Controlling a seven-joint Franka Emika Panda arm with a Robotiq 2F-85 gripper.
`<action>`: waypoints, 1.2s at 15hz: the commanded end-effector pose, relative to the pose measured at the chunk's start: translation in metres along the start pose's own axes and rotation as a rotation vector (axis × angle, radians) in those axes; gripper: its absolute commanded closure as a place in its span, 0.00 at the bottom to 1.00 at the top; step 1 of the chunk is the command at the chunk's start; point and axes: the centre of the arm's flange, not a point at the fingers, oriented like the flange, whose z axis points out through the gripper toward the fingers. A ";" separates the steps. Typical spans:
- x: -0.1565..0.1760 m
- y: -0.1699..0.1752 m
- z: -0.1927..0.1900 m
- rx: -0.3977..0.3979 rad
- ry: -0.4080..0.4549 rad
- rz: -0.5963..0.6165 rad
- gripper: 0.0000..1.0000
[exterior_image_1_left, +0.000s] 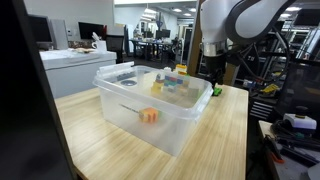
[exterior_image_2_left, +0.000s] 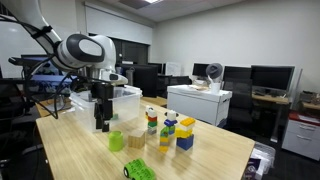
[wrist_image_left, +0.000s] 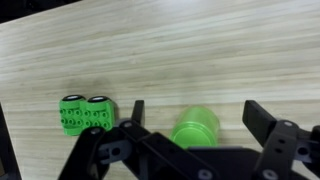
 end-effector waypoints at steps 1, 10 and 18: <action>0.010 -0.012 0.014 -0.006 0.031 0.050 0.00; 0.051 -0.005 0.032 0.016 0.034 0.225 0.00; 0.051 -0.011 0.056 -0.002 -0.011 0.257 0.00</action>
